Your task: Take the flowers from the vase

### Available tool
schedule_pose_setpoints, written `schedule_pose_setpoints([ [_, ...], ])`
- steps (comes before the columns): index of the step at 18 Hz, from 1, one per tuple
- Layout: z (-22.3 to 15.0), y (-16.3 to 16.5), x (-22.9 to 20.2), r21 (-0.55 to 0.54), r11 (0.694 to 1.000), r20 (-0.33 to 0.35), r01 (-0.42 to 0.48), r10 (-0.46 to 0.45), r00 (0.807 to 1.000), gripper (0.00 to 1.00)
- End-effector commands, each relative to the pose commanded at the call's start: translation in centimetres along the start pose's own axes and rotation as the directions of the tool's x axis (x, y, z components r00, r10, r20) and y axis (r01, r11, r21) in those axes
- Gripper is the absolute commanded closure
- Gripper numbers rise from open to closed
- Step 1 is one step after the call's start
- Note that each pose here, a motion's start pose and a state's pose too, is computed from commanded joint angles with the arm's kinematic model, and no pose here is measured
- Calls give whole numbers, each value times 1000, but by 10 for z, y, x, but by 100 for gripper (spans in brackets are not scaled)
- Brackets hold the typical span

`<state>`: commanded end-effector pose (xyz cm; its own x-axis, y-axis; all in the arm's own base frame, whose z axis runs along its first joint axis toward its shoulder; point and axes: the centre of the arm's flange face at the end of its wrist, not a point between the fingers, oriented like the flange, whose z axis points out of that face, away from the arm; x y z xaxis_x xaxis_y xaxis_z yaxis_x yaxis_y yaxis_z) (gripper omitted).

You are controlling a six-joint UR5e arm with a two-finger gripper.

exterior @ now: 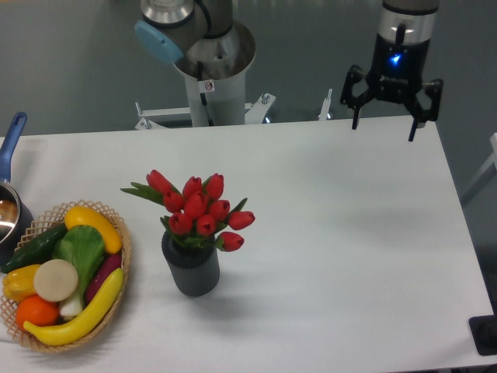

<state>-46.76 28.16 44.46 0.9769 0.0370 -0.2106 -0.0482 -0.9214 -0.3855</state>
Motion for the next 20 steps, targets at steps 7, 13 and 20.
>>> schedule_pose_setpoints([
  [7, 26, -13, 8, 56, 998, -52, 18, -15, 999, 0],
  [13, 54, -56, 37, 121, 992, -128, -39, 55, 990, 0],
  [20, 76, -64, 53, 220, 970, -152, -106, 141, 978, 0],
])
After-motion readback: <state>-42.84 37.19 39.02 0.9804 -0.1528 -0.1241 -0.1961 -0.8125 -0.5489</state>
